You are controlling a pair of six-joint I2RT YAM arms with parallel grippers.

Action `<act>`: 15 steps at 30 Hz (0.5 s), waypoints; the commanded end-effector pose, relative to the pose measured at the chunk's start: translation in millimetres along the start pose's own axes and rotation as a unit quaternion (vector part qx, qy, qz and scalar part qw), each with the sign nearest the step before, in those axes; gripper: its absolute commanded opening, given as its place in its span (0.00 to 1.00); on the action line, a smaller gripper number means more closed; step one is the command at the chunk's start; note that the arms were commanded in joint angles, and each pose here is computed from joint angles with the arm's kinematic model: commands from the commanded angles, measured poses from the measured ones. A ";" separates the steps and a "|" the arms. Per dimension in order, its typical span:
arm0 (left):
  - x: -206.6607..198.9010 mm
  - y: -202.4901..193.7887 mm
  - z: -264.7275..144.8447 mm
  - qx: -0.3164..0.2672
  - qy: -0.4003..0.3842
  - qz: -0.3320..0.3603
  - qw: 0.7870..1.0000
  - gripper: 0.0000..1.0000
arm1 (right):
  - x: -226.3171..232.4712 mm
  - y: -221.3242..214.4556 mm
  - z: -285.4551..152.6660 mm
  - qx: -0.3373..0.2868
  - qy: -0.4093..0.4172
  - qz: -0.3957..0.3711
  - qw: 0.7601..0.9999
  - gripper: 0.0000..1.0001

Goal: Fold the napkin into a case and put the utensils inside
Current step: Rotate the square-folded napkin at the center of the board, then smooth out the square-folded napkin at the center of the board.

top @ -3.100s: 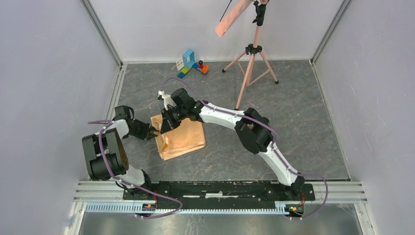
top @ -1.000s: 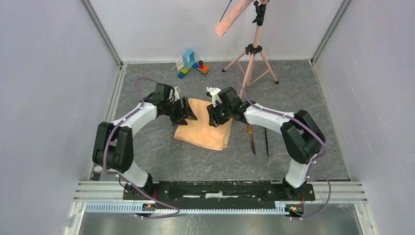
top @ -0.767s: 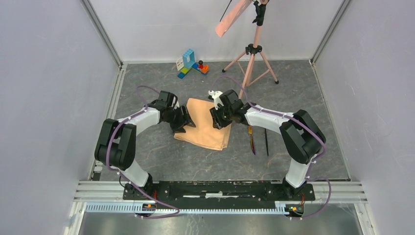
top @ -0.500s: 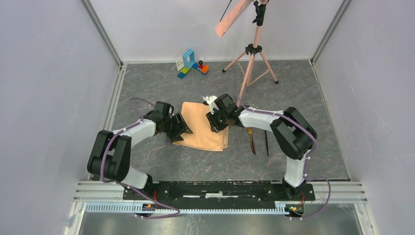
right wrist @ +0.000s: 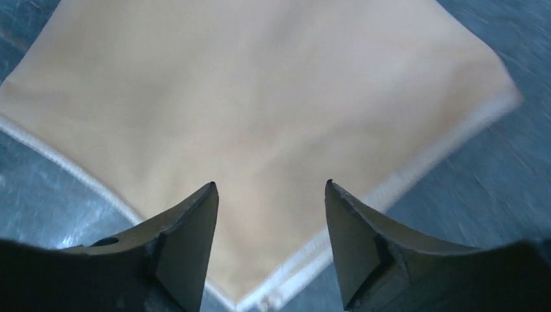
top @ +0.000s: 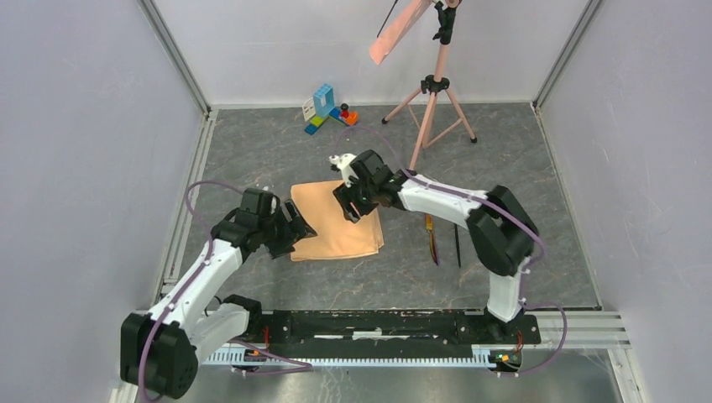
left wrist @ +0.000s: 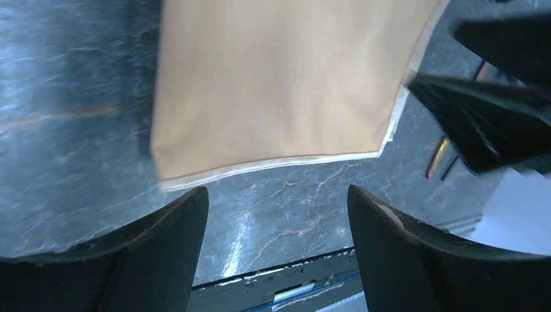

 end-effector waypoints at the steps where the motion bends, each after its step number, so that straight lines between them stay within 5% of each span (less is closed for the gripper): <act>1: 10.1 1.0 -19.3 -0.037 0.091 -0.047 0.994 0.85 | 5.8 -5.9 -79.6 -0.047 -0.079 0.125 0.988 0.72; 7: 24.1 -0.5 -20.2 -0.089 0.124 -0.098 0.983 0.82 | 15.0 -82.0 -105.1 -0.115 0.015 0.379 0.918 0.73; 15: 39.3 -17.1 -4.5 -0.056 0.151 -0.133 0.978 0.62 | 11.9 -113.8 -100.3 -0.096 0.003 0.459 0.883 0.67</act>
Point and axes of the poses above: each gripper's point midway between its finger pads, its own z axis out along the fingers, its own x axis along the line the jaws close on, y = z × x, the point moved 10 cm from there along -z, back along the fingers, and after that the axes turned 7 degrees about z, right-handed, at the moved point
